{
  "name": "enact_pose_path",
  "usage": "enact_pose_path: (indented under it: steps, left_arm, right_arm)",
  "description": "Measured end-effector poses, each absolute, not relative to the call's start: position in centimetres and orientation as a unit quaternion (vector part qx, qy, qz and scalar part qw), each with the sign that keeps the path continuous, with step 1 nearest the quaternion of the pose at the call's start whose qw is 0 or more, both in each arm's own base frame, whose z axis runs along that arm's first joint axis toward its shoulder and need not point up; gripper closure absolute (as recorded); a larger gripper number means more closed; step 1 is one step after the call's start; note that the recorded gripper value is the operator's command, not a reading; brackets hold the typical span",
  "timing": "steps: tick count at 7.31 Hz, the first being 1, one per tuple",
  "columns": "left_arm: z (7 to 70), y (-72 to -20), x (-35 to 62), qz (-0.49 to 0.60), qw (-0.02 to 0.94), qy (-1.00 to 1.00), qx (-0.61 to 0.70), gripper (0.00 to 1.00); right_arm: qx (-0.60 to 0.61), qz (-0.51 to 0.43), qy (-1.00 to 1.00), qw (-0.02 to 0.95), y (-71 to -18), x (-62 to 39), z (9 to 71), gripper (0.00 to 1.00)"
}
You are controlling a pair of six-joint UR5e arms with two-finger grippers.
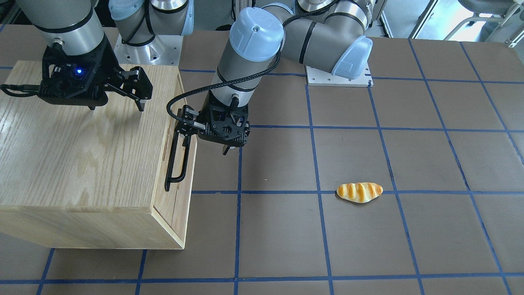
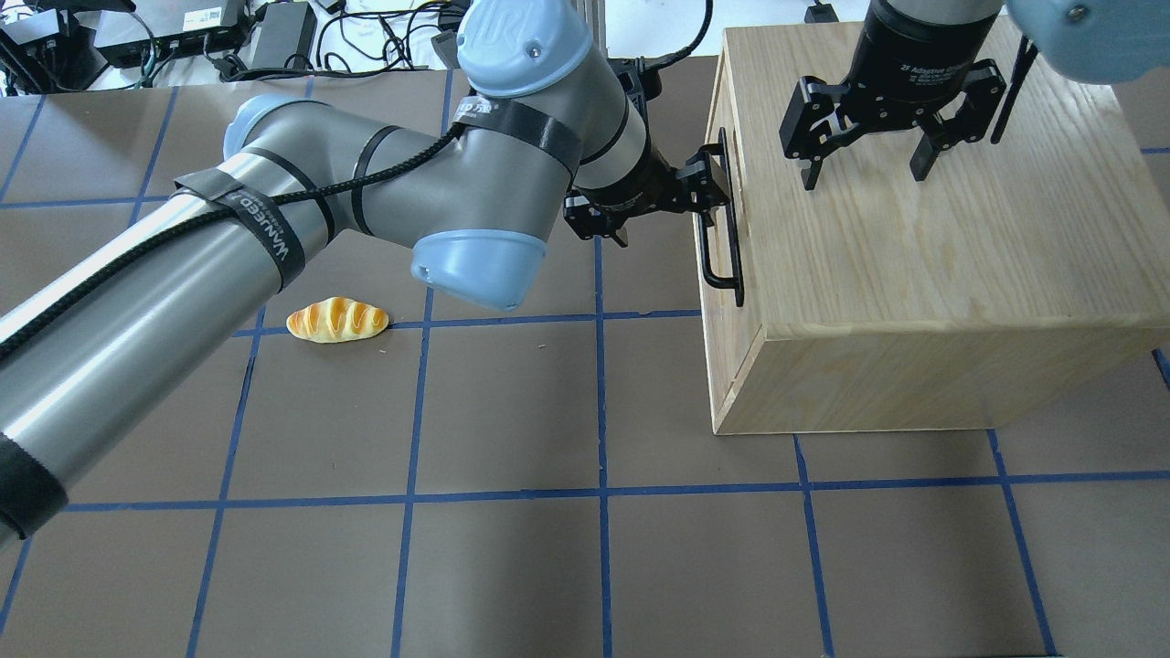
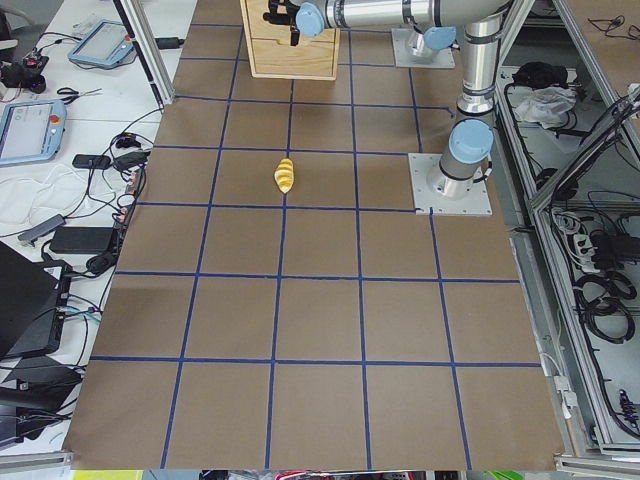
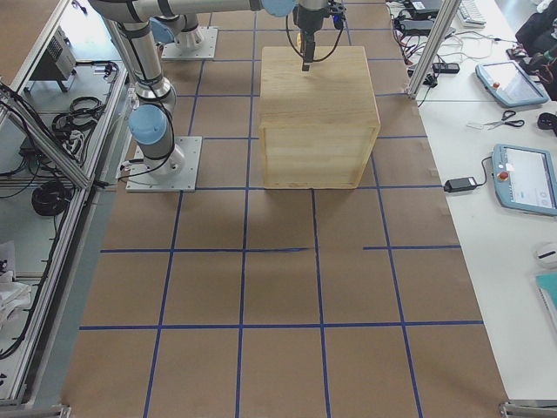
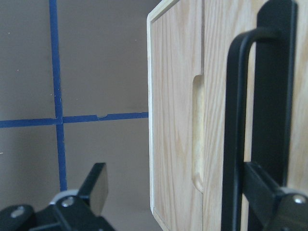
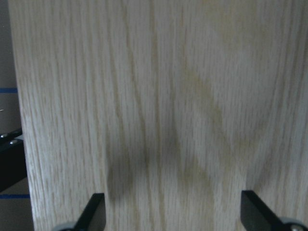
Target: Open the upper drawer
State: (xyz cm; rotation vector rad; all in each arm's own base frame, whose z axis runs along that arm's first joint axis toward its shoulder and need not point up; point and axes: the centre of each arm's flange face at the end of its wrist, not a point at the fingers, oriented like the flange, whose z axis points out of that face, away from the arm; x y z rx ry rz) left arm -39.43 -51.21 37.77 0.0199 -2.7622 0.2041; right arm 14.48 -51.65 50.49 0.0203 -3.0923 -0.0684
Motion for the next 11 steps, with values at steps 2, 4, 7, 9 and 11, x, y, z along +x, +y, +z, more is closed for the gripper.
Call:
enact_pose_path:
  steps: [2, 4, 7, 9, 11]
  left_arm:
    - [37.38, -51.27, -39.64, 0.07, 0.183, -0.981, 0.004, 0.0]
    - [37.6, -51.47, -39.71, 0.074, 0.181, -0.981, -0.001, 0.0]
    - [37.52, -51.65, -39.72, 0.076, 0.178, -0.981, -0.003, 0.0]
    - [37.18, -51.77, -39.76, 0.074, 0.176, -0.982, -0.002, 0.0]
    - [37.08, -51.84, -39.68, 0.076, 0.171, -0.982, -0.003, 0.0]
  right_arm:
    - [0.007, -0.022, -0.999, 0.024, -51.65, 14.48, 50.49, 0.0]
    - [0.007, -0.022, -0.999, 0.024, -51.65, 14.48, 50.49, 0.0]
    - [0.007, -0.022, -0.999, 0.024, -51.65, 14.47, 50.49, 0.0]
    - [0.007, -0.023, -0.999, 0.024, -51.65, 14.46, 50.45, 0.0]
    - [0.007, -0.023, -0.999, 0.024, -51.64, 14.47, 50.43, 0.0]
